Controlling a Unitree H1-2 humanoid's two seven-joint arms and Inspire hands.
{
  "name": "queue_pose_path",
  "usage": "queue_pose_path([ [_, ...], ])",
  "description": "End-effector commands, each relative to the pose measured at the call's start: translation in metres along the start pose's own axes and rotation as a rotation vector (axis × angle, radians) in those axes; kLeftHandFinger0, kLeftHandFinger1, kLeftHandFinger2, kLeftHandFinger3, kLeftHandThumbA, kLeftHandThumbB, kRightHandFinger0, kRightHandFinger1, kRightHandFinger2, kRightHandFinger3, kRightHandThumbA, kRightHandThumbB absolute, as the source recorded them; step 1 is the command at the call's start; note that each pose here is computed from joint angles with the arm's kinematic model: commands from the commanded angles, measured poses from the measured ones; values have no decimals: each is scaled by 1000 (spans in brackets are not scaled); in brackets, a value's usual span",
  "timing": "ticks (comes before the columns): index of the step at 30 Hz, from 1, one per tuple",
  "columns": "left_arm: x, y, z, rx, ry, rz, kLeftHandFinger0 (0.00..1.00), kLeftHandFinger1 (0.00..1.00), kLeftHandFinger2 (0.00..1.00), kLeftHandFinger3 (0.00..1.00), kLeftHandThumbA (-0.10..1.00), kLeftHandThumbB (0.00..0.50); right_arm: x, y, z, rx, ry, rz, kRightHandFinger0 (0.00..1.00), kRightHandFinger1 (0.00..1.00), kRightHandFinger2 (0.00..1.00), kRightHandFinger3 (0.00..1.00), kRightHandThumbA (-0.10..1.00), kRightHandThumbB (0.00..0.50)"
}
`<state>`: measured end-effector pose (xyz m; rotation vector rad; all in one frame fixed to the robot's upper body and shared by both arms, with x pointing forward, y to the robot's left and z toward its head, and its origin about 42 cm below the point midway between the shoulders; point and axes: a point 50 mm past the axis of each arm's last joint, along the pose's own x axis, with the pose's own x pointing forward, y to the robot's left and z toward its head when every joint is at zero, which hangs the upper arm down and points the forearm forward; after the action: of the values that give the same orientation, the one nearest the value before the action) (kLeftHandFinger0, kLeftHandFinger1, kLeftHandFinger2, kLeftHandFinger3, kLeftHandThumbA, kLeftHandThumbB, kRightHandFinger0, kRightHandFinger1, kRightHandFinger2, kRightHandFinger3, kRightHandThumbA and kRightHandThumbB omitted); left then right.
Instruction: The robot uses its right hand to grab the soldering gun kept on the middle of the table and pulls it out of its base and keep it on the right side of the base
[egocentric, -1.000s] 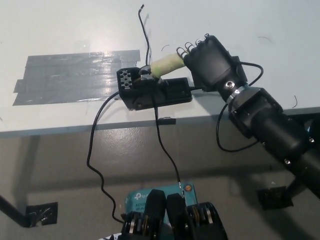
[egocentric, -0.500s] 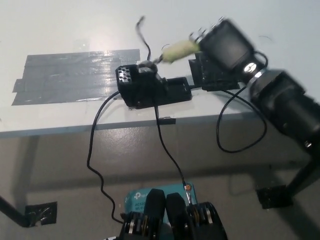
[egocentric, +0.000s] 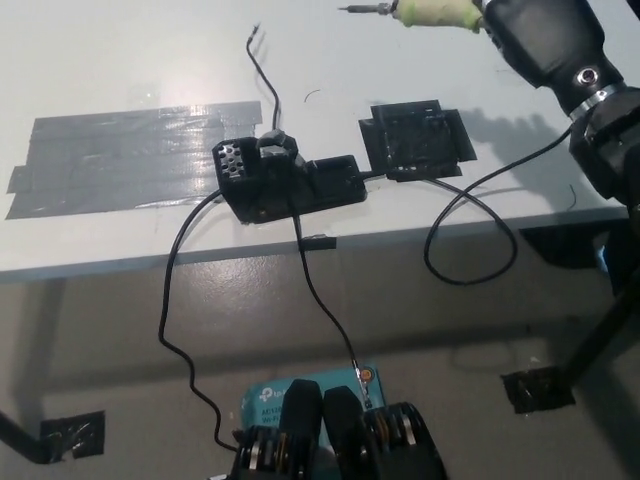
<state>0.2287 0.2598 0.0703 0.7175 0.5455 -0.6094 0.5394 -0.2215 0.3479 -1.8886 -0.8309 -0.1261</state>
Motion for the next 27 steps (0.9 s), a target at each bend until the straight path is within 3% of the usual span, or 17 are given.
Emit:
queue_pose_path([
  [1, -6, 1, -4, 0, 17, -6, 813, 881, 1000, 1000, 521, 202, 7, -22, -27, 14, 98, -75, 0, 0, 0, 376, -9, 283],
  [2, -6, 2, -5, -5, 17, -5, 812, 881, 1000, 1000, 522, 203, 5, -20, -29, 23, 122, -72, 0, 0, 0, 381, 2, 272],
  [3, -6, 2, -5, -5, 17, -5, 818, 888, 1000, 1000, 523, 206, 3, -17, -31, 29, 142, -43, 0, 0, 1, 283, 73, 172],
  [4, -6, 2, -5, -7, 18, -3, 831, 894, 1000, 1000, 520, 206, -1, -13, -32, 32, 150, 0, 0, 0, 39, 170, -4, 152],
  [5, -6, 2, -5, 0, 18, -4, 840, 902, 1000, 1000, 529, 201, -3, -9, -31, 20, 163, 54, 0, 0, 34, 318, 63, 151],
  [7, -7, 2, -3, 1, 13, -5, 843, 904, 1000, 1000, 526, 197, -11, -2, -27, 70, 170, 112, 0, 0, 149, 203, -42, 180],
  [9, -7, 1, -3, 3, 13, -4, 845, 904, 1000, 1000, 529, 201, -15, 3, -24, 104, 179, 158, 0, 6, 191, 218, -100, 140],
  [10, -7, 1, -2, 13, 14, -6, 839, 901, 1000, 1000, 536, 201, -24, 13, -17, 142, 187, 218, 0, 3, 190, 449, -34, 155],
  [11, -7, 1, -2, 14, 13, -6, 838, 901, 1000, 1000, 537, 201, -25, 12, -17, 142, 188, 219, 0, 0, 173, 469, -30, 151],
  [12, -6, 1, -2, 11, 13, -14, 857, 924, 1000, 1000, 532, 194, -35, 23, -10, 131, 180, 283, 0, 0, 157, 236, 28, 87],
  [13, -6, 1, -2, 7, 13, -15, 850, 916, 1000, 1000, 528, 204, -41, 27, -4, 145, 178, 287, 0, 0, 153, 128, -22, 124],
  [18, -4, 3, 0, 20, 12, -22, 854, 920, 1000, 1000, 528, 203, -66, 48, 17, 221, 175, 408, 0, 12, 230, 62, -100, 142],
  [19, -4, 3, 0, 19, 11, -23, 856, 925, 1000, 1000, 531, 212, -68, 50, 19, 232, 172, 430, 0, 20, 254, 327, -83, 116],
  [20, -3, 3, 0, 17, 9, -24, 858, 928, 1000, 1000, 533, 213, -71, 53, 24, 249, 168, 463, 0, 20, 258, 449, -76, 105],
  [23, -3, 4, 2, 19, 7, -22, 862, 932, 1000, 1000, 530, 212, -75, 60, 33, 255, 159, 481, 0, 15, 254, 277, -100, 92],
  [25, -3, 3, 1, 23, 13, -20, 867, 928, 1000, 1000, 541, 214, -75, 64, 40, 270, 169, 550, 0, 74, 353, 573, -100, 45],
  [27, -3, 5, 2, 24, 9, -21, 869, 931, 1000, 1000, 541, 213, -76, 66, 41, 286, 189, 580, 0, 123, 413, 621, -100, 40],
])
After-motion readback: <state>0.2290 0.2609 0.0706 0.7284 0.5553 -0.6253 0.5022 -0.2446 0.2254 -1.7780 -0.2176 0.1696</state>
